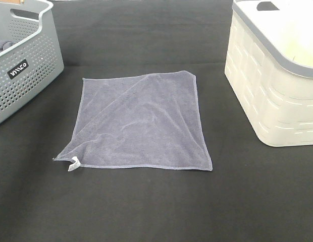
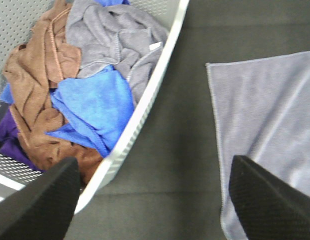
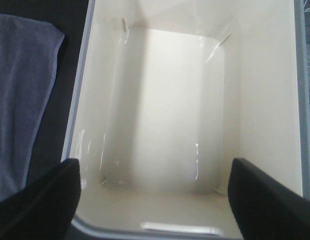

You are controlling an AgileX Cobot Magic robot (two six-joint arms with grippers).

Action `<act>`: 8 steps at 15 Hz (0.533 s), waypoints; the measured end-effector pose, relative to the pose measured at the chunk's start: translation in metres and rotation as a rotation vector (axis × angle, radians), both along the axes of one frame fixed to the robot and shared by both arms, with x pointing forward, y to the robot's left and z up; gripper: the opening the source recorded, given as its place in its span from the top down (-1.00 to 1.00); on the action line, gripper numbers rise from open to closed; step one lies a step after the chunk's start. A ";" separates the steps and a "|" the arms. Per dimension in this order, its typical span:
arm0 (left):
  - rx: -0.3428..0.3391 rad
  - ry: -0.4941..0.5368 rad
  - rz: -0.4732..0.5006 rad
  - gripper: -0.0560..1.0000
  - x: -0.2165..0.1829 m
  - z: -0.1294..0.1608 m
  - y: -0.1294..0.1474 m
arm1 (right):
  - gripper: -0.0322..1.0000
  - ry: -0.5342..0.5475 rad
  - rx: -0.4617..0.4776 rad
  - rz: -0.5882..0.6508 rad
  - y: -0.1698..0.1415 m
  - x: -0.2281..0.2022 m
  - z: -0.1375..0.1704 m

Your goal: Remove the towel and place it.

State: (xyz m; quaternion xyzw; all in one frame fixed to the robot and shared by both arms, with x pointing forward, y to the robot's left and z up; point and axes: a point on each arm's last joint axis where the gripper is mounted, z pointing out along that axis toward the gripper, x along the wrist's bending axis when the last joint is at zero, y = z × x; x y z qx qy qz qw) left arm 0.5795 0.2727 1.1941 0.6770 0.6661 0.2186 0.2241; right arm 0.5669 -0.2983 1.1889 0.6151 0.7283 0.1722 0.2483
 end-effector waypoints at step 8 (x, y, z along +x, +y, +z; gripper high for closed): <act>-0.017 0.144 0.001 -0.55 -0.103 -0.046 0.008 | -0.59 0.186 0.013 0.004 -0.001 -0.109 -0.066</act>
